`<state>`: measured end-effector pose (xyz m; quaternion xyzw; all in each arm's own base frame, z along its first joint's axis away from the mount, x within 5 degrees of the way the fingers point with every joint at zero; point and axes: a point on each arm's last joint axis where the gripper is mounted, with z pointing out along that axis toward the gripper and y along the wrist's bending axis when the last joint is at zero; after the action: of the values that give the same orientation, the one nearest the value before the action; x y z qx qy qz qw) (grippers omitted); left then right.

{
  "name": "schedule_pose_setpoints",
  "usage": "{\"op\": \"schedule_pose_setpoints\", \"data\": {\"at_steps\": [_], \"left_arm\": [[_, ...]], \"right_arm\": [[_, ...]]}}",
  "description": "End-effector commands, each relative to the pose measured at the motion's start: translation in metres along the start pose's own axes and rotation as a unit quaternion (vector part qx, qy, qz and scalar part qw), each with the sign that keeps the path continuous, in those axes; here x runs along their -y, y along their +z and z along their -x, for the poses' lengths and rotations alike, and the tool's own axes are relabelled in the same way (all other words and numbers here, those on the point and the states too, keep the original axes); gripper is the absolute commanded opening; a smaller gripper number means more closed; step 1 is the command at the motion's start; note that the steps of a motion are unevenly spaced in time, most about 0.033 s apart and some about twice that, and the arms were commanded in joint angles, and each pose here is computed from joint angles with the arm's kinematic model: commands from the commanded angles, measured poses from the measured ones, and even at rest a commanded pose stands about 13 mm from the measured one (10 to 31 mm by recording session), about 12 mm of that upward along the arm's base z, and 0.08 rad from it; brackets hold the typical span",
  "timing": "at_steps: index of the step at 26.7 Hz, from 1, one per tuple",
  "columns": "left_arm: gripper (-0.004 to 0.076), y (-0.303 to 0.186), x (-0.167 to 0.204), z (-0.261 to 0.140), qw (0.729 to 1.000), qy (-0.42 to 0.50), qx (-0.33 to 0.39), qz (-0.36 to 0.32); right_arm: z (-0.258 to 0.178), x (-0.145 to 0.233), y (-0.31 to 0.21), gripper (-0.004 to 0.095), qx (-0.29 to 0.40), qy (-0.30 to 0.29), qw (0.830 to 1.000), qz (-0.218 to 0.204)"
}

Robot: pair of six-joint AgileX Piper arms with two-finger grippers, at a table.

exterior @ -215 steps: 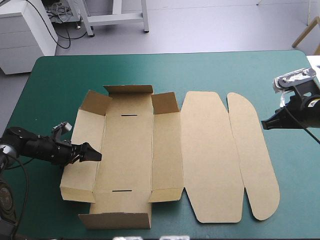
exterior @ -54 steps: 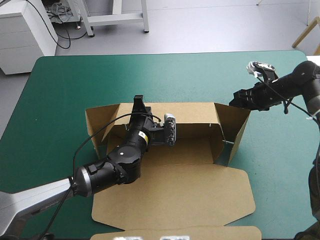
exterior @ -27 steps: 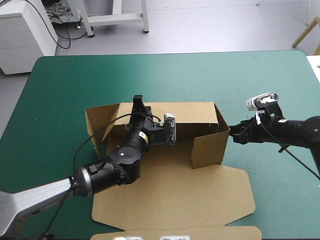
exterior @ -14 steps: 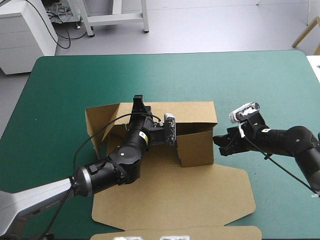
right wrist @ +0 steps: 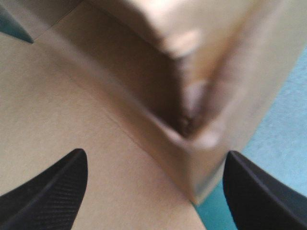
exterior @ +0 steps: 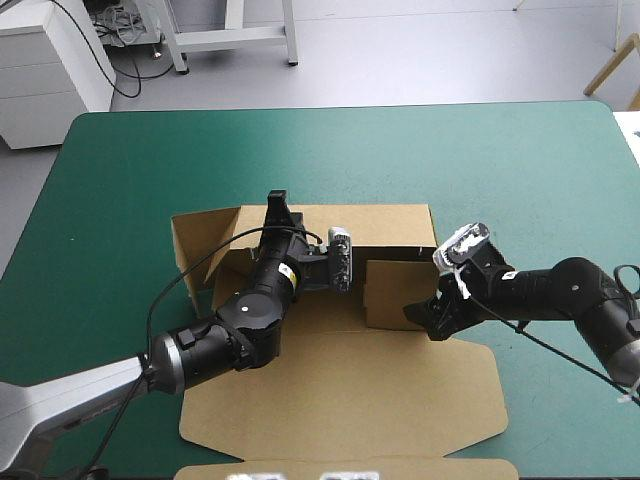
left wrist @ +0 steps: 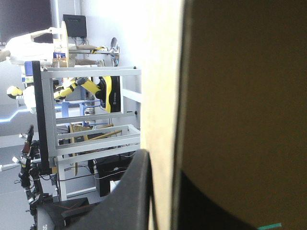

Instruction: Fold the box

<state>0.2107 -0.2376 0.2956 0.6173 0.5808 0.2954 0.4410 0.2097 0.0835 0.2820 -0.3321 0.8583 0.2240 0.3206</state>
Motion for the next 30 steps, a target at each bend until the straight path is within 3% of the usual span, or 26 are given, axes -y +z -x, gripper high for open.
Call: {"op": "schedule_pose_setpoints", "data": {"at_steps": [1,10,22,25,30], "left_arm": [[-0.001,-0.003,0.01,0.011,0.997,-0.042,0.046,-0.046],[-0.001,-0.003,0.011,0.012,0.996,-0.045,0.054,-0.05],[-0.001,-0.004,0.014,0.018,0.993,-0.057,0.081,-0.067],[-0.001,-0.003,0.015,0.018,0.993,-0.057,0.08,-0.069],[-0.001,-0.002,0.016,0.018,0.993,-0.056,0.08,-0.069]], "right_arm": [[0.008,-0.006,-0.007,0.0744,0.02,-0.01,1.0,0.015],[0.022,0.009,-0.006,0.0742,0.092,-0.031,0.994,-0.059],[0.021,0.015,0.009,0.0729,0.086,-0.016,0.996,-0.034],[0.022,0.014,0.009,0.065,0.087,-0.015,0.996,-0.032],[0.021,0.012,0.009,0.0354,0.083,-0.005,0.996,-0.016]]}}
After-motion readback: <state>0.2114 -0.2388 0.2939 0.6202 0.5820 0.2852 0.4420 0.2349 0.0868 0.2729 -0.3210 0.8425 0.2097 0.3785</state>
